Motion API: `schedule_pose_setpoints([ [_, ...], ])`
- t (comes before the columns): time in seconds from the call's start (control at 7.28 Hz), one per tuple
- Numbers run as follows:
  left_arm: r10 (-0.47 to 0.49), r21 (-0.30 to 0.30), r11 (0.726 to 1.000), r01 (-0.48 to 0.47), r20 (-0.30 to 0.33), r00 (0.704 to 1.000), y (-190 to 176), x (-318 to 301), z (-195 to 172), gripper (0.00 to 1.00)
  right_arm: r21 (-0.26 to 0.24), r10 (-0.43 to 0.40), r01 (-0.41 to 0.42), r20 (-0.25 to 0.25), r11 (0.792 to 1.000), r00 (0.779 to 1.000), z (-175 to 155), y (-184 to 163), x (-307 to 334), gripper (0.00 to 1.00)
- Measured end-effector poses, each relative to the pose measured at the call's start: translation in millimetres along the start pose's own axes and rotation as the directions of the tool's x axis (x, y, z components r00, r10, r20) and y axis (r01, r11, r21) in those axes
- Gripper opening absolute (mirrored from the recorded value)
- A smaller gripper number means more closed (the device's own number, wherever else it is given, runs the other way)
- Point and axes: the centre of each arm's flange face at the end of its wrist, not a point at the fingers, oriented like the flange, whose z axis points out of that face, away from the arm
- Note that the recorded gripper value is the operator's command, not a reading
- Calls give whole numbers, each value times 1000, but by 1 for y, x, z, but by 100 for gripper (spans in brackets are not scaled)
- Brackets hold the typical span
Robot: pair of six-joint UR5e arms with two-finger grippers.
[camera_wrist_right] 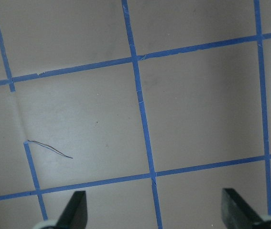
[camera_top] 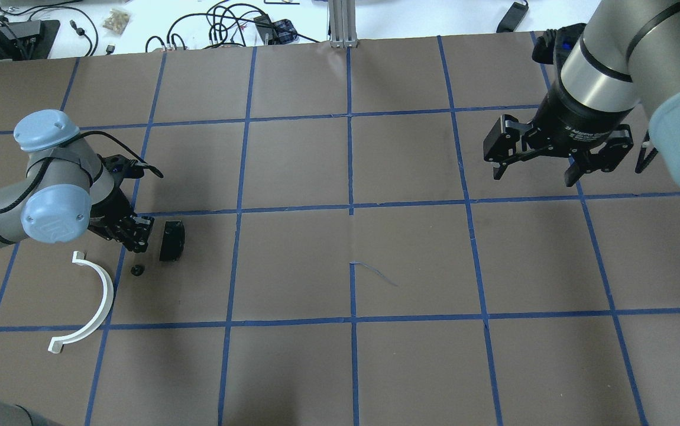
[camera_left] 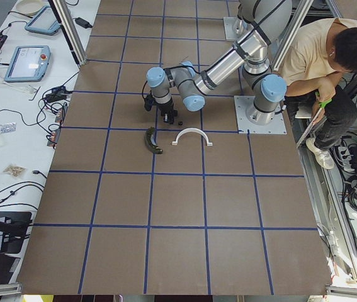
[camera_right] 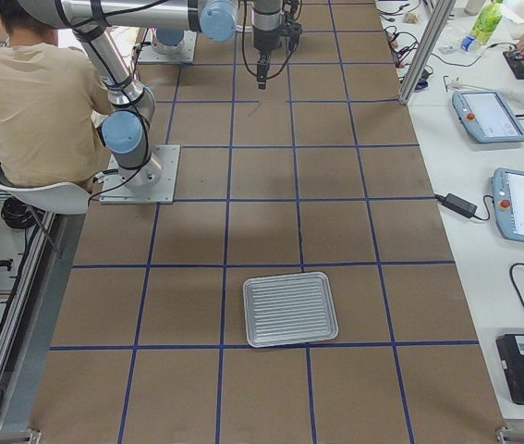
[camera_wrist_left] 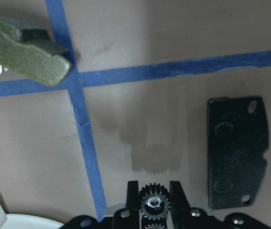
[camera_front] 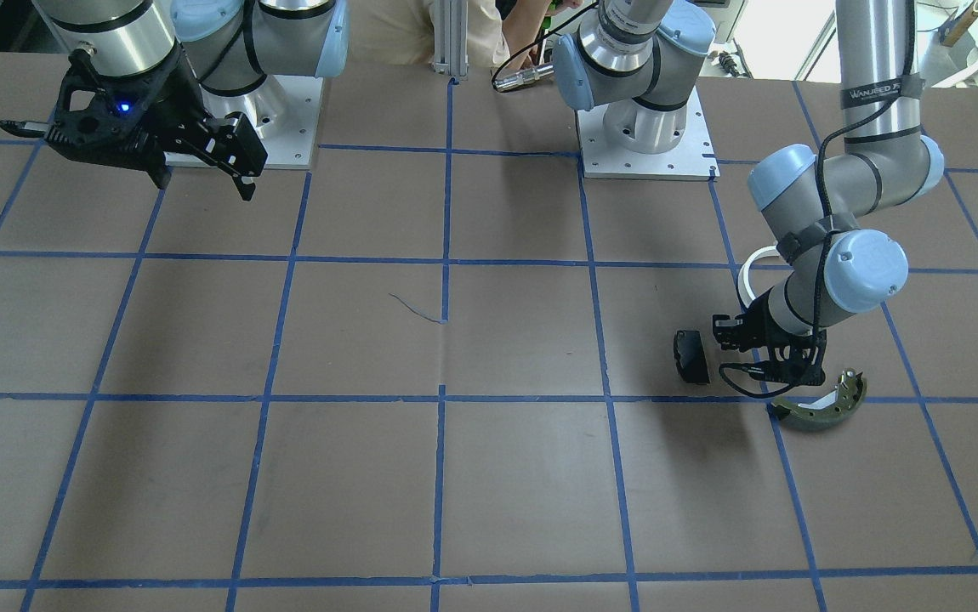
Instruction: Place bearing gear from tray to pile
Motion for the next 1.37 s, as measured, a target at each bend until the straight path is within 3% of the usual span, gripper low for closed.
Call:
schedule_pose_setpoints([
  [0.41, 3, -1, 1000, -3, 1, 1000, 0, 0, -1, 100, 0, -1, 1, -1, 1000, 1000, 1, -1, 1, 100],
  [0.69, 7, 5, 1000, -8, 9, 1000, 3, 6, -29, 100, 1, -2, 2, -1, 1000, 1000, 1, -1, 0, 100],
  [0.82, 7, -7, 1000, -7, 5, 1000, 6, 9, -59, 100, 1, -3, 3, -1, 1000, 1000, 1, -1, 0, 100],
  [1.1, 4, -59, 998, -4, 2, 1000, 11, 50, -170, 100, 1, -3, 3, 0, 1000, 1000, 0, 0, 0, 100],
  [1.37, -29, -67, 997, 31, 25, 999, 34, 104, -273, 100, 2, -2, 2, 0, 1000, 1000, 0, -1, 0, 100],
])
